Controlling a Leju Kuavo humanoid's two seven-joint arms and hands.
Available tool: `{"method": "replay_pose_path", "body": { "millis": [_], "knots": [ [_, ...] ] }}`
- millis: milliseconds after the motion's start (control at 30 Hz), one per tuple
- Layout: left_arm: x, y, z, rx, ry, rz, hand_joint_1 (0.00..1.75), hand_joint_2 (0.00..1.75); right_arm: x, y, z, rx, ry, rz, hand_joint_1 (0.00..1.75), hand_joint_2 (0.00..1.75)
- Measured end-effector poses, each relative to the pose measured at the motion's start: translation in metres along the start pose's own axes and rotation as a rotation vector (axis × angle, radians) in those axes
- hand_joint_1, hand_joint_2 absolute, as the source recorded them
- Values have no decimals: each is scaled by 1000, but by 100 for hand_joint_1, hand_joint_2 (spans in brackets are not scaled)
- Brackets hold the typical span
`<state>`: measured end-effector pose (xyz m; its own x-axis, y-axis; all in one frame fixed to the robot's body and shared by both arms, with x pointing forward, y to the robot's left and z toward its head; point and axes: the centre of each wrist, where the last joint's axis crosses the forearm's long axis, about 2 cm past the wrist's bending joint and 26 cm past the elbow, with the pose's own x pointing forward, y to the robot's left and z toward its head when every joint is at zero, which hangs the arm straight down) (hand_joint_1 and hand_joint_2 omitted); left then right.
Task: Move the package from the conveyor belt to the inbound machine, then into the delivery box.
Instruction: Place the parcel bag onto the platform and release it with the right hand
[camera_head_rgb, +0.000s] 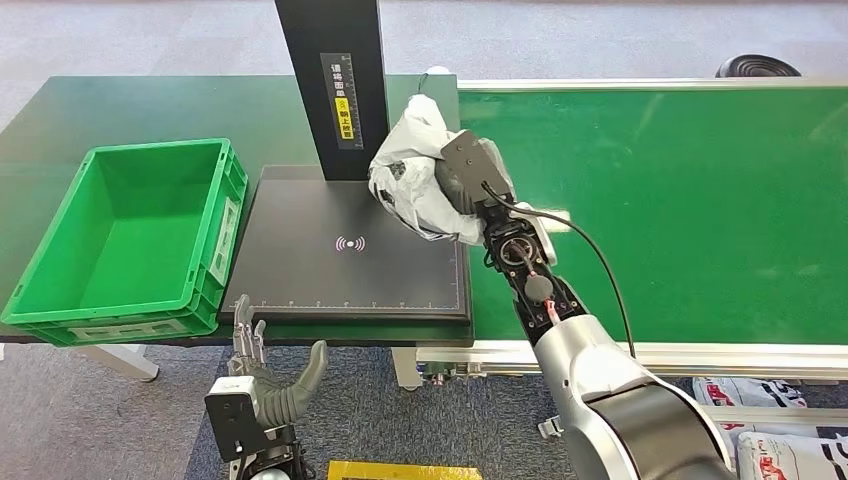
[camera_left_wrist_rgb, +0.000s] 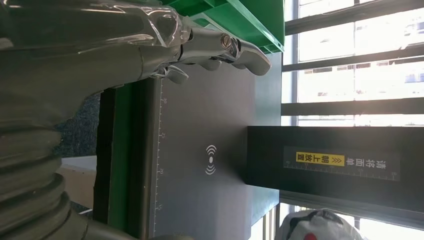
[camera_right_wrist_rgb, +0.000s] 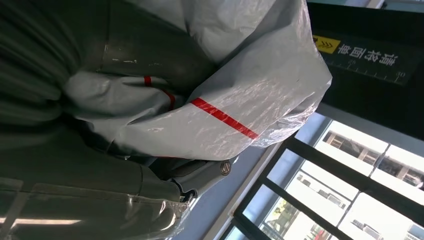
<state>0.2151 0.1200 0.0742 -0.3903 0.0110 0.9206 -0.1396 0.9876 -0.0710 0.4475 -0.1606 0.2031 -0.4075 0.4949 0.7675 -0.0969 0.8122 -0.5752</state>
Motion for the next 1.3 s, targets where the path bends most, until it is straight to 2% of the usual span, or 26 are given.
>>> {"method": "replay_pose_path", "body": {
  "millis": [233,767,1300],
  "knots": [
    [-1,-1,0,-9,2,-4,0,175,11,19,0,47,9,-9,175,175],
    [-2,-2,-1,-18,1,-6,0,175,16,31,2,85,41,2,175,175],
    [-3,-4,-8,-22,-5,2,0,175,44,63,1,158,63,-2,175,175]
  ]
}}
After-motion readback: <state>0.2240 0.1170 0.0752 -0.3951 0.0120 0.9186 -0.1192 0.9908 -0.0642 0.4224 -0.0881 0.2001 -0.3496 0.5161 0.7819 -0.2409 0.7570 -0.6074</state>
